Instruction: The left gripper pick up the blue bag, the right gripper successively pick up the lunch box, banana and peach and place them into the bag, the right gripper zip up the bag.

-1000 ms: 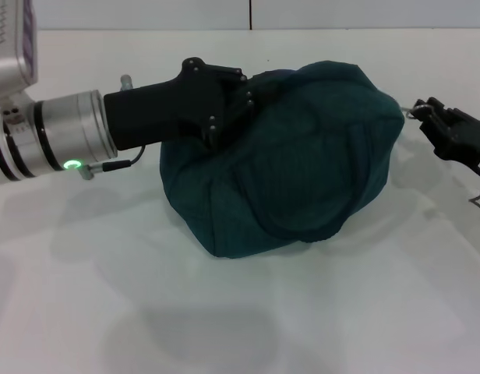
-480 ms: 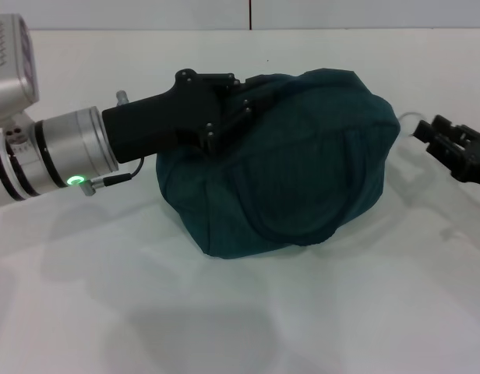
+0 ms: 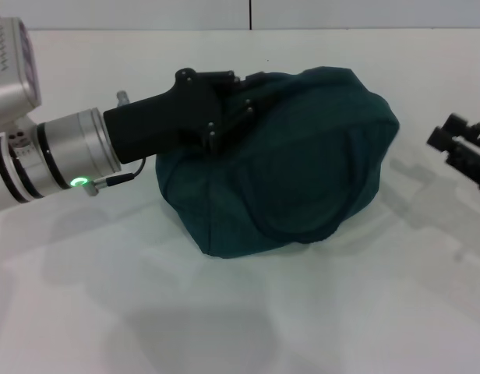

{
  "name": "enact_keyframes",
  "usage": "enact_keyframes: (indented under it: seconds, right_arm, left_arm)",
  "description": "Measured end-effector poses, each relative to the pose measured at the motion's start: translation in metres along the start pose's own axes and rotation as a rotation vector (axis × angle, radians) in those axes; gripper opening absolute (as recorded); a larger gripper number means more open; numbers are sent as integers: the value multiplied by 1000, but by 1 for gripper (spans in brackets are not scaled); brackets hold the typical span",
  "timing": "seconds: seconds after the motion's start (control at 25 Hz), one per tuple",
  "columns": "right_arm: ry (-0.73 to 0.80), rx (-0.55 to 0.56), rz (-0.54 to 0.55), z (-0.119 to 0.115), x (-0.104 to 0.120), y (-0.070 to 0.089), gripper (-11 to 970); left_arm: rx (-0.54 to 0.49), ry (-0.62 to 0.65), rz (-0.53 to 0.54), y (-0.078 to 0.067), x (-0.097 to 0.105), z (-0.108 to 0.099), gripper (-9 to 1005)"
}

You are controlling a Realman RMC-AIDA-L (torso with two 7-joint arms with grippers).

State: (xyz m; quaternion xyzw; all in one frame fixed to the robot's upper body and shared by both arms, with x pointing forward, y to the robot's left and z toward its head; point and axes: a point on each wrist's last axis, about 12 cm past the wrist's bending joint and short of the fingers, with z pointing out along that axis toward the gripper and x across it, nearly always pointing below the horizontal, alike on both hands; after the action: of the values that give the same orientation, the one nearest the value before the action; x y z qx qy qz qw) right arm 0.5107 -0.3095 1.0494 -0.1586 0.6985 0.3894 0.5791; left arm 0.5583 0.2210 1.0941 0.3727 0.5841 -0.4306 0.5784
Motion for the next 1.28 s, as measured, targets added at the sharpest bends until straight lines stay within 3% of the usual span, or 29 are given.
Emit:
enact_keyframes:
  seconds: [0.08, 0.16, 0.24, 0.4, 0.56, 0.72, 0.84, 0.92, 1.16, 1.28]
  right_arm:
    - [-132, -111, -54, -10, -14, 14, 519]
    - [-142, -118, -57, -10, -15, 15, 538]
    - [-192, -201, -82, -5, -24, 23, 557]
    - [-175, -362, -107, 4, -35, 33, 593]
    - [-149, -501, -133, 13, -40, 45, 622]
    - [-141, -529, -149, 18, -38, 50, 651]
    - [-150, -525, -178, 17, -36, 51, 669]
    - [-160, -518, -200, 17, -35, 52, 674]
    - [-163, -506, -229, 18, -34, 51, 691]
    - [-162, -501, -231, 19, -33, 51, 699]
  left_arm:
    - [-3, -43, -4, -3, 0, 3, 150]
    - [-21, -83, -19, -4, -1, 2, 196]
    - [-56, -145, -28, -5, -3, -8, 242]
    - [-45, -218, 7, -14, -6, -26, 343]
    - [-43, -226, 65, -30, 4, -47, 446]
    - [-83, -216, 117, -49, 21, -64, 550]
    - [-86, -203, 142, -60, 29, -72, 687]
    - [-89, -196, 140, -64, 32, -74, 778]
    - [-94, -194, 132, -66, 34, -77, 887]
    - [-94, -194, 131, -66, 34, -77, 887]
